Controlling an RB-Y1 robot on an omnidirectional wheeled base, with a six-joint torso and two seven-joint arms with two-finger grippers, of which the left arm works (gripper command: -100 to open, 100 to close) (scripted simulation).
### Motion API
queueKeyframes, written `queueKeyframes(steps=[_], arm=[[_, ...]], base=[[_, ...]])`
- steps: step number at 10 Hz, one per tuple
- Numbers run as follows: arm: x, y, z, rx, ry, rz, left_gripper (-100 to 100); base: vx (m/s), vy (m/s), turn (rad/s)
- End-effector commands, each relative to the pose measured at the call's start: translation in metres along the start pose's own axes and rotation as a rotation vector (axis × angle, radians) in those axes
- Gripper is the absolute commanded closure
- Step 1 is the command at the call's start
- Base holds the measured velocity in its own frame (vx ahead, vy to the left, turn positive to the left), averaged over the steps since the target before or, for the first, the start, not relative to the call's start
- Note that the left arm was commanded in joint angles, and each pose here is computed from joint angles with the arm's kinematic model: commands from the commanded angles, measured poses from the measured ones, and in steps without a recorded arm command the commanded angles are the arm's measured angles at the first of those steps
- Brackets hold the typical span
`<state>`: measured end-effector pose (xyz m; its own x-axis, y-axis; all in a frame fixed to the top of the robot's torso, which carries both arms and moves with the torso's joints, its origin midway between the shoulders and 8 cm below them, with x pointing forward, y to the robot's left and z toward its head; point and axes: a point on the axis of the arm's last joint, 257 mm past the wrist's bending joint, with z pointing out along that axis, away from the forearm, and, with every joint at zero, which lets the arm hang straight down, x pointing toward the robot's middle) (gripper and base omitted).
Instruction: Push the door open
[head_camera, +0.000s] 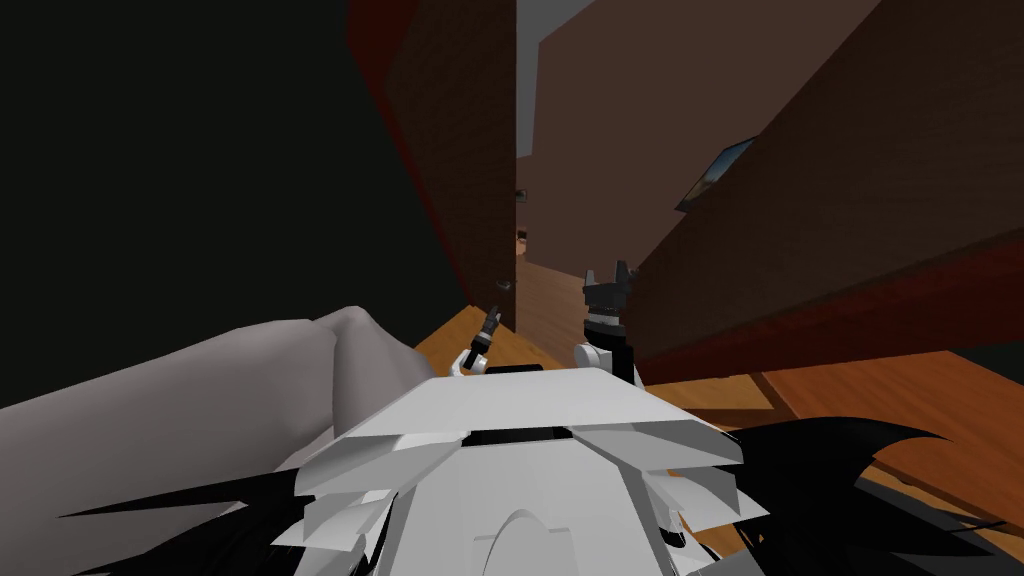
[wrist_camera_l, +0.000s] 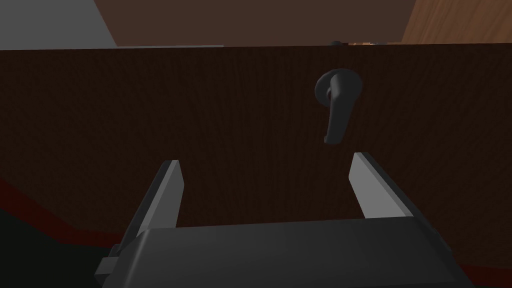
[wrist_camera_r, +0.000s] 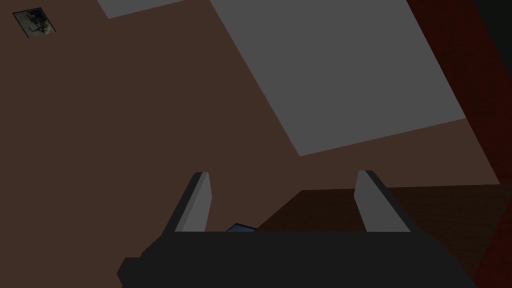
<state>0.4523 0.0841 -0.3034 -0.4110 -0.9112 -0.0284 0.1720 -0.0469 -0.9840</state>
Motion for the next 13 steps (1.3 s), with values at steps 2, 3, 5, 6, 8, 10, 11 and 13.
queueKeyframes(steps=[2,3,5,6,8,10,11,13], arm=[[0.009,0.013,-0.0011,-0.022,0.027,-0.010,-100],[0.013,0.018,-0.0012,-0.029,0.037,-0.013,-100],[0.019,0.026,-0.0018,-0.045,0.056,-0.018,-100],[0.022,0.030,-0.0022,-0.053,0.065,-0.021,-100],[0.027,0.038,-0.0031,-0.068,0.083,-0.026,-100],[0.032,0.044,-0.0041,-0.082,0.099,-0.030,-100],[0.032,0.044,-0.0041,-0.082,0.099,-0.030,-100],[0.034,0.048,-0.0047,-0.089,0.107,-0.031,-100]], base=[[0.092,0.080,-0.024],[0.079,0.077,-0.022],[0.095,0.078,-0.021],[0.088,0.067,-0.020],[0.067,0.052,0.026],[0.023,0.006,0.047],[0.011,0.001,0.009],[0.015,0.007,0.047]])
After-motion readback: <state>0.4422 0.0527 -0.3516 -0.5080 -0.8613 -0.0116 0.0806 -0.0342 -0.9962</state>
